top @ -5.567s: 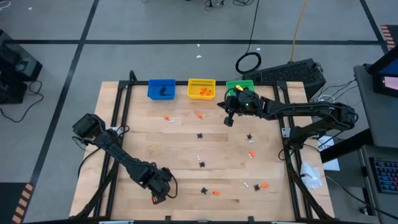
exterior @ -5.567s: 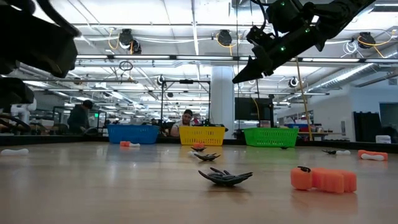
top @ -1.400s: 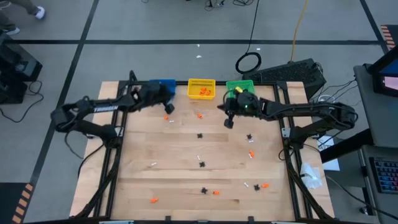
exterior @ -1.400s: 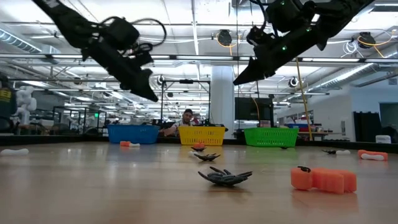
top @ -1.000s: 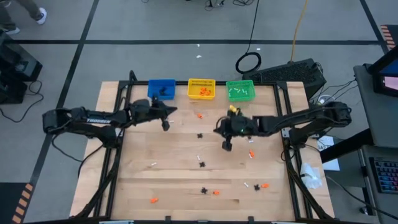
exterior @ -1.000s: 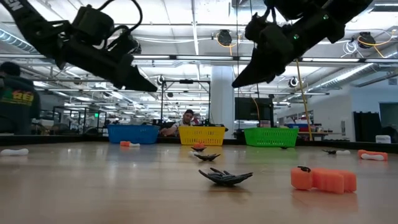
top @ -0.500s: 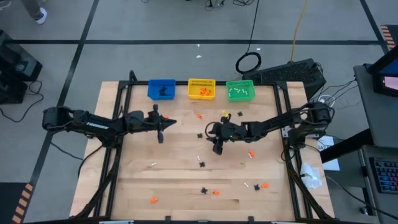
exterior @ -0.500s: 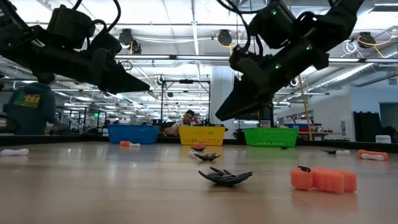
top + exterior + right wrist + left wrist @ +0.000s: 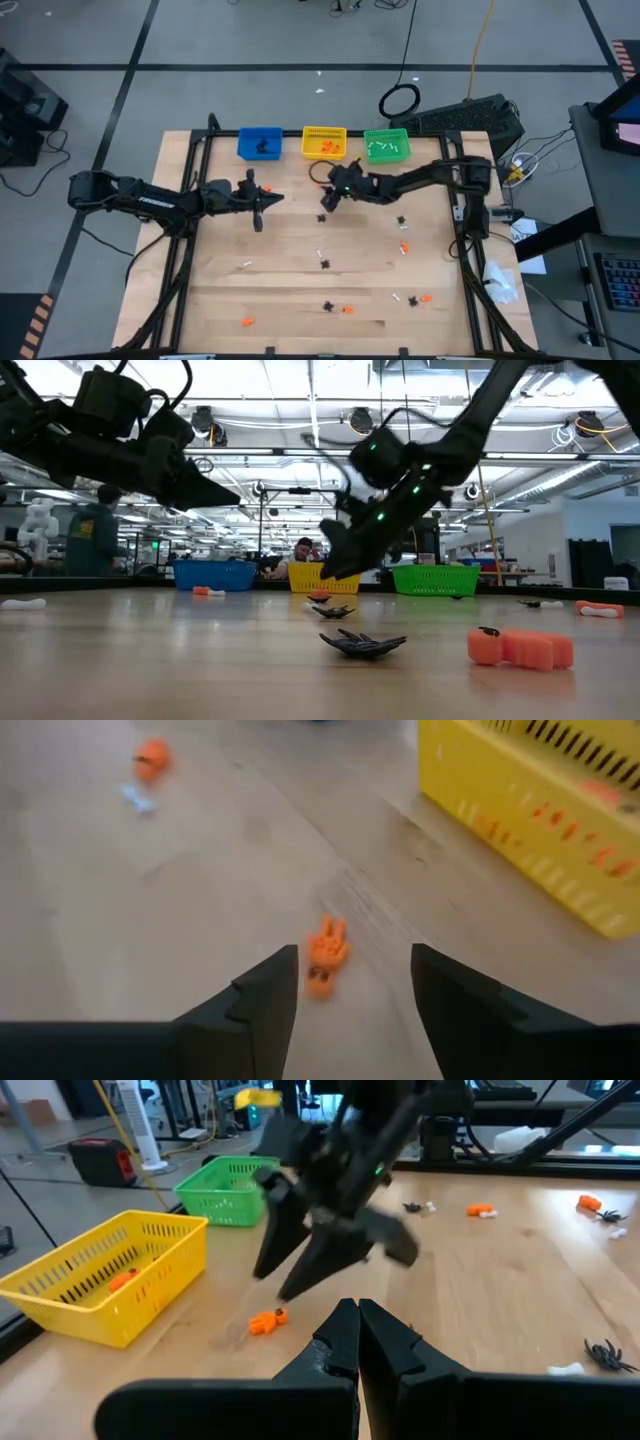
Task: Sort Halloween decoration
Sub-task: Put the orange skeleton toy into the yellow bin
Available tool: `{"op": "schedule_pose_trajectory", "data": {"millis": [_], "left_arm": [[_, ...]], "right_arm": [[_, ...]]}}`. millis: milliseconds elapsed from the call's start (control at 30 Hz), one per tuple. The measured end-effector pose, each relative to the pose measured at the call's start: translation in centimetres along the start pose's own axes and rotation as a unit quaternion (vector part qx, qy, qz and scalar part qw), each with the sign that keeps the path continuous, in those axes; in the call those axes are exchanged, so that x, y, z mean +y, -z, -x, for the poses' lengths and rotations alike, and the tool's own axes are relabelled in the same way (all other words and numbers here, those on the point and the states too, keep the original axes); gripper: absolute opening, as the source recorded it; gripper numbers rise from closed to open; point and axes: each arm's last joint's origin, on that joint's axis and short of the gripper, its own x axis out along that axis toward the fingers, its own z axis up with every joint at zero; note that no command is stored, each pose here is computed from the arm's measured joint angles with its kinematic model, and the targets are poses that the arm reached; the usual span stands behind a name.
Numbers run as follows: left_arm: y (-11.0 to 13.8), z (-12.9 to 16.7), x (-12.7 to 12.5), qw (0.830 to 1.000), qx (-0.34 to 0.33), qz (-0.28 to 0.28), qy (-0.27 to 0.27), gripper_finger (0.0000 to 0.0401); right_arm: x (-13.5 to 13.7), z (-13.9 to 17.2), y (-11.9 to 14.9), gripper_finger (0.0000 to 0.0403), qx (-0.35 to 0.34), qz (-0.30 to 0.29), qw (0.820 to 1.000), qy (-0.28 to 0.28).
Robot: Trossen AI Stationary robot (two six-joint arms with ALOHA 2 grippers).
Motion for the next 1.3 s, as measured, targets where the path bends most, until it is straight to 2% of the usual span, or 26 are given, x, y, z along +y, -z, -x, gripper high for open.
{"op": "schedule_pose_trajectory", "data": {"millis": [67,200,333,467,667,733,800,1133,1300], "left_arm": [[0.1,0.0,0.0,1.0,0.003,0.0,0.0,0.0],[0.2,0.0,0.0,1.0,0.009,0.0,-0.001,0.0],[0.3,0.0,0.0,1.0,0.015,-0.001,-0.001,0.0],[0.3,0.0,0.0,1.0,0.018,-0.001,-0.002,0.0],[0.3,0.0,0.0,1.0,0.018,-0.001,-0.002,0.0],[0.3,0.0,0.0,1.0,0.018,-0.001,-0.002,0.0],[0.3,0.0,0.0,1.0,0.018,0.0,-0.002,0.0],[0.3,0.0,0.0,1.0,0.018,0.001,-0.002,0.0],[0.4,0.0,0.0,1.0,0.018,0.003,-0.002,0.0]], "right_arm": [[-0.3,-1.4,0.2,0.0185,0.011,-0.002,1.0,0.005],[-0.4,-3.2,0.2,0.0182,0.026,-0.022,0.999,-0.03],[-0.5,-4.1,0.3,0.0168,0.027,-0.032,0.999,-0.021],[-0.7,-4.2,0.4,0.0125,0.035,-0.034,0.999,-0.018],[-0.7,-3.5,-0.2,0.0024,0.036,-0.012,0.999,-0.023],[-0.6,-3.0,-0.6,0.0008,0.033,-0.004,0.999,-0.027],[-0.6,-2.5,-1.2,0.0011,0.031,-0.003,0.999,-0.029],[-2.5,0.0,-7.6,0.0003,-0.021,0.026,0.999,-0.011],[-6.0,-0.4,-10.8,0.0001,-0.033,0.05,0.998,0.03]]}}
